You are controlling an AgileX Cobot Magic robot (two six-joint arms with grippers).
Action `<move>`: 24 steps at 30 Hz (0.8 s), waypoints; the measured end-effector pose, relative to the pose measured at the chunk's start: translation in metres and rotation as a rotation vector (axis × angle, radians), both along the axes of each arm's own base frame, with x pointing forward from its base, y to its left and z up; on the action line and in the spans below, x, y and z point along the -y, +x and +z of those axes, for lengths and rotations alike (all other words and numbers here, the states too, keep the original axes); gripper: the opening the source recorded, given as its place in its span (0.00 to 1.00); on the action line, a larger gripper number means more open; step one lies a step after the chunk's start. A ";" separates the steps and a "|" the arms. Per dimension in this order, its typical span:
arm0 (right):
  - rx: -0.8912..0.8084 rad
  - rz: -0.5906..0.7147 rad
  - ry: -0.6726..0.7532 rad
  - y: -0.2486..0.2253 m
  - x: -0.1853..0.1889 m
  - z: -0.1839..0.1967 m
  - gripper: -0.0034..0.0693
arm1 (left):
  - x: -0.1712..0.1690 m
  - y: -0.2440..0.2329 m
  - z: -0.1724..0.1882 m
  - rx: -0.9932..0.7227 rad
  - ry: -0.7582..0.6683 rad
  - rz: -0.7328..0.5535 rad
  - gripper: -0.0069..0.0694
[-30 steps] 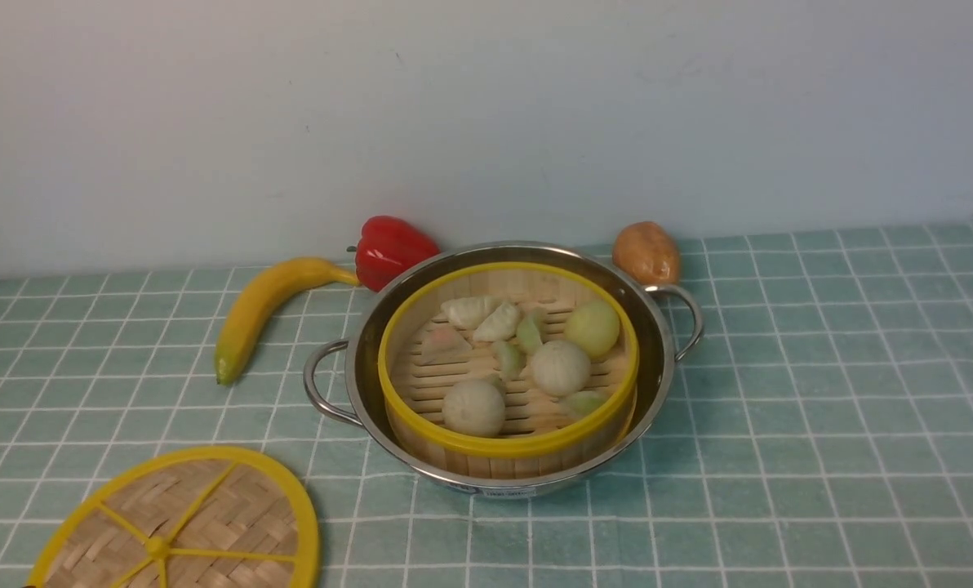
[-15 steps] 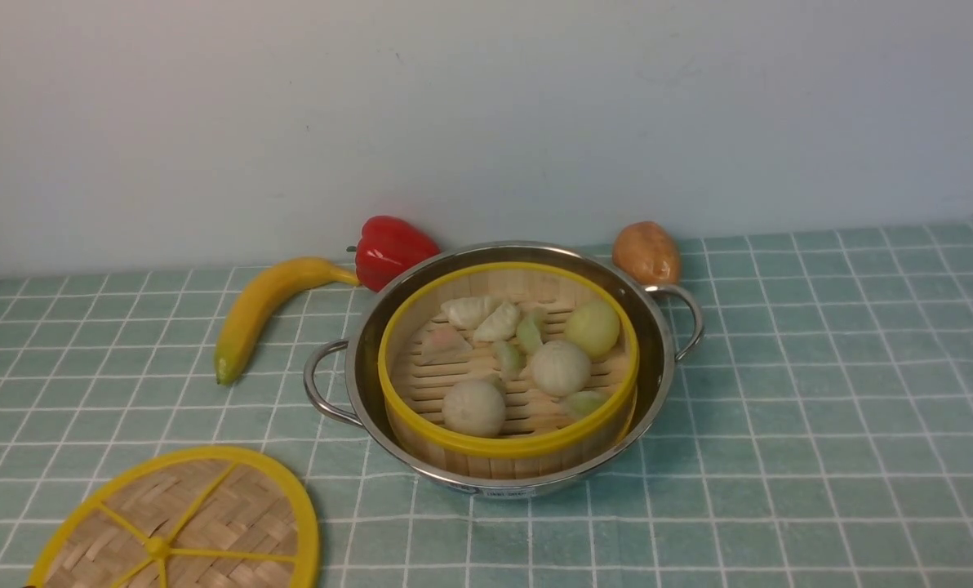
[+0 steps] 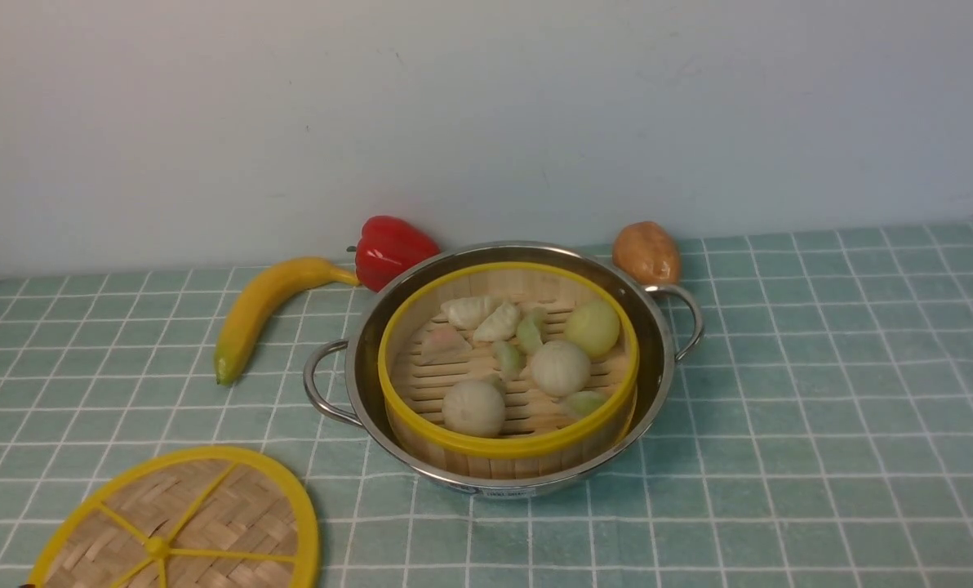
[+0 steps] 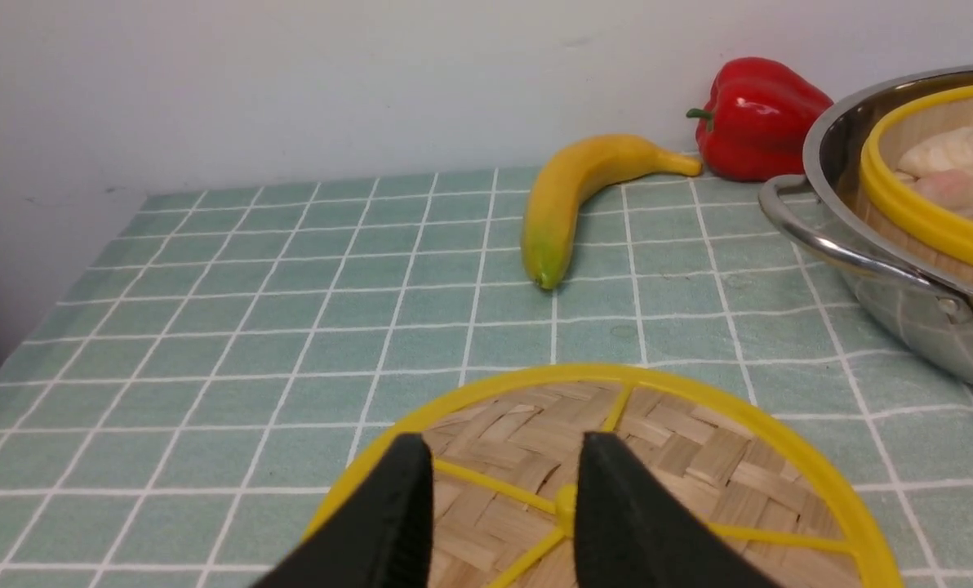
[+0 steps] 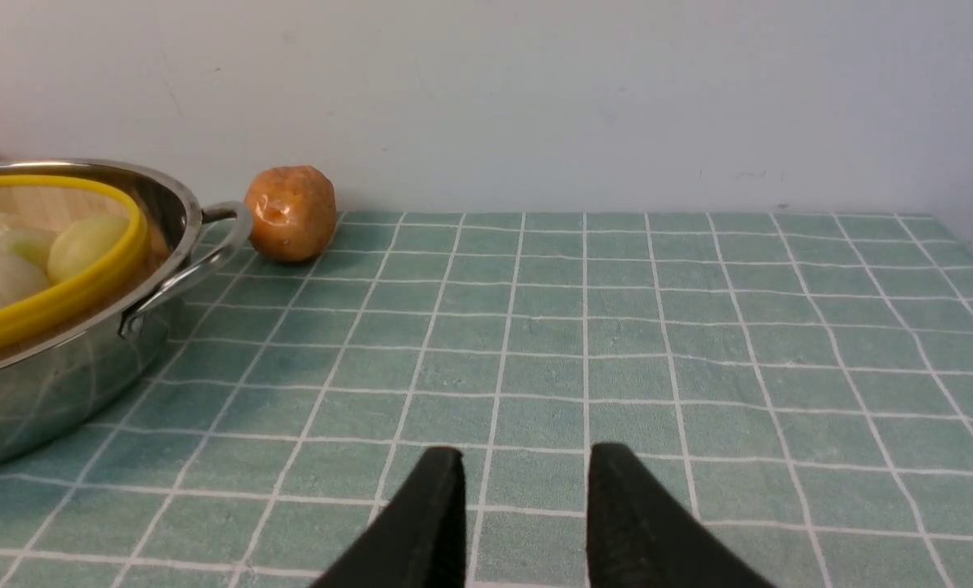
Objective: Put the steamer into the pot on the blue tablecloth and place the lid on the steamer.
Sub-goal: 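Grasp the bamboo steamer lid lying on the table by its centre knob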
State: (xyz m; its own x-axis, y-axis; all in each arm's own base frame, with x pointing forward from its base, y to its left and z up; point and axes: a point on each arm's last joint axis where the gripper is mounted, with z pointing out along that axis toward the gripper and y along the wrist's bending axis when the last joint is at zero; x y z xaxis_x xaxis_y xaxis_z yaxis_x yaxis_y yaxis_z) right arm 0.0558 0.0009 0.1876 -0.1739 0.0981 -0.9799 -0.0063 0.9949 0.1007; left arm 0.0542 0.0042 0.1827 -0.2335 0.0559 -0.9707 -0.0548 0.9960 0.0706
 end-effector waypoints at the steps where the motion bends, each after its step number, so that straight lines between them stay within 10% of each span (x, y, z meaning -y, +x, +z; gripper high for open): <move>1: 0.000 0.000 0.000 0.000 0.000 0.000 0.38 | 0.001 0.001 0.002 0.025 -0.041 0.000 0.41; 14: 0.000 0.000 0.001 0.000 0.000 0.000 0.38 | 0.004 0.002 0.026 0.266 -0.569 0.015 0.41; 20: 0.000 0.000 0.001 0.000 0.000 0.000 0.38 | 0.015 -0.010 0.076 0.179 -0.504 -0.086 0.41; 24: 0.000 0.000 0.001 0.000 0.000 0.000 0.38 | 0.021 -0.015 0.113 -0.197 -0.326 -0.130 0.41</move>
